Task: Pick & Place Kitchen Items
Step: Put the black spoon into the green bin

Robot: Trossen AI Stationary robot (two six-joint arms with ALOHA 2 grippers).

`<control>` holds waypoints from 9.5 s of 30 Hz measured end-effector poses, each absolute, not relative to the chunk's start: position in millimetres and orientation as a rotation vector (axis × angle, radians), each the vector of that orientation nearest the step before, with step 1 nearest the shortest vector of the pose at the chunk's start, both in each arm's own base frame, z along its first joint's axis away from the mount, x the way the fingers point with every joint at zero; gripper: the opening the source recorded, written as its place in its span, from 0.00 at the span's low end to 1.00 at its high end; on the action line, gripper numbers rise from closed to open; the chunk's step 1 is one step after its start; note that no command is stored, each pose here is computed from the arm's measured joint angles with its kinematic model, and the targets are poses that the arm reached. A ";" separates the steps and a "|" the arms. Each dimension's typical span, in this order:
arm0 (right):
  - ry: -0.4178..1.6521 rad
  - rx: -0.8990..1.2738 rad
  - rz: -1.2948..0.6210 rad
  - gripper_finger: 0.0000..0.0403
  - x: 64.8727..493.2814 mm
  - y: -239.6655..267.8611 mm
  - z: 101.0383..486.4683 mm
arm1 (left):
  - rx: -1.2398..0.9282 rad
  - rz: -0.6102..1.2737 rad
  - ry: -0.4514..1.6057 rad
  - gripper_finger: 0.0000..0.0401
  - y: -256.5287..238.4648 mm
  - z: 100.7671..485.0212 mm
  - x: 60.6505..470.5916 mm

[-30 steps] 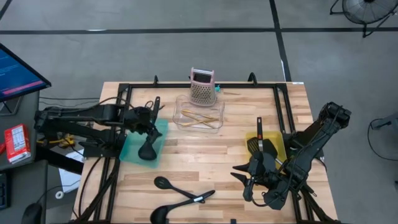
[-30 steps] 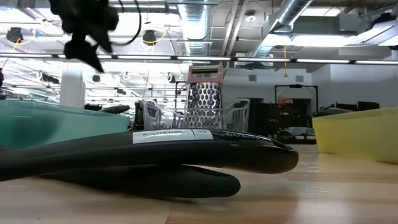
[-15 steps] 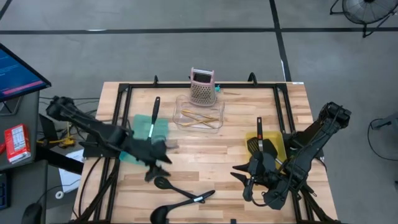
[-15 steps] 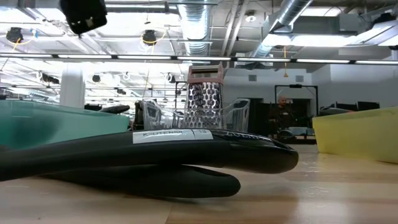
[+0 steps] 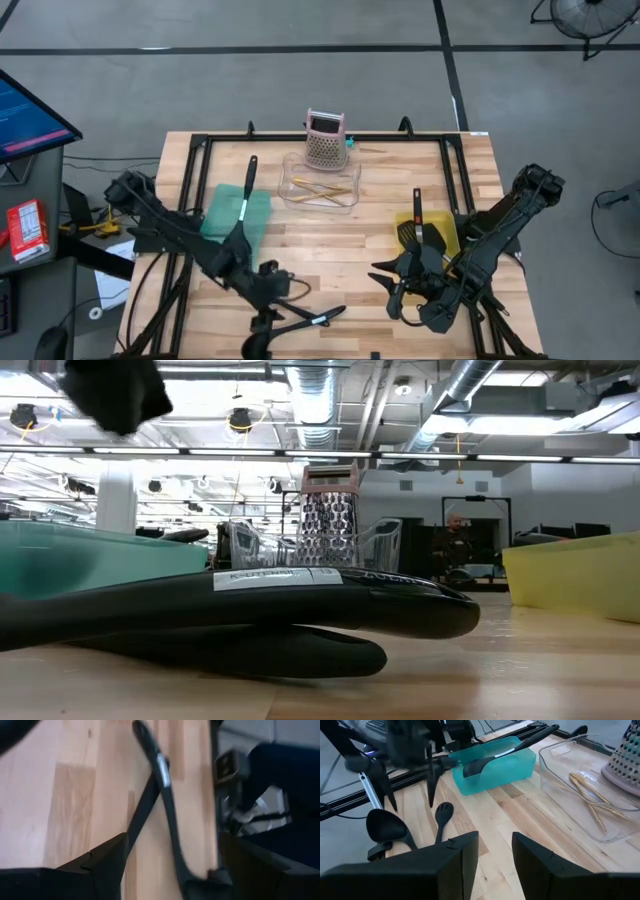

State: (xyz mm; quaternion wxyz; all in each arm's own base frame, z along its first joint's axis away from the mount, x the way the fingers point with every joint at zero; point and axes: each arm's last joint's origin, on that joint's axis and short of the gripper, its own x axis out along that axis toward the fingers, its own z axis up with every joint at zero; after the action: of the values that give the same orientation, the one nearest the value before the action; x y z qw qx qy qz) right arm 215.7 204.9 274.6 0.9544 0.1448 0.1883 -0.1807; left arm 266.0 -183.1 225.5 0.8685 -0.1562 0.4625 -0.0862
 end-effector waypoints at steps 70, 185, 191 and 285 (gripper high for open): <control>0.491 0.344 -0.251 0.29 214.0 211.2 272.6 | -0.347 0.239 1.290 0.03 -229.2 148.5 320.8; 0.482 0.349 -0.342 0.29 231.9 190.2 272.1 | -0.002 0.836 0.762 0.01 -6.3 345.5 236.0; 0.489 0.341 -0.344 0.29 231.4 189.9 271.4 | -0.029 0.876 0.889 0.01 0.9 301.7 211.1; 0.480 0.352 -0.341 0.29 232.0 190.4 272.3 | -0.407 -0.169 0.544 0.53 -104.3 291.1 232.9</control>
State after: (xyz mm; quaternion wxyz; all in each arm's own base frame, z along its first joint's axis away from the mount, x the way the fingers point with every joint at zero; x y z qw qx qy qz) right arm 232.0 190.4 272.3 0.9418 0.1725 0.2352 -0.1673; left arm 232.9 -104.3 291.1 0.9393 -0.1996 0.2666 -0.0830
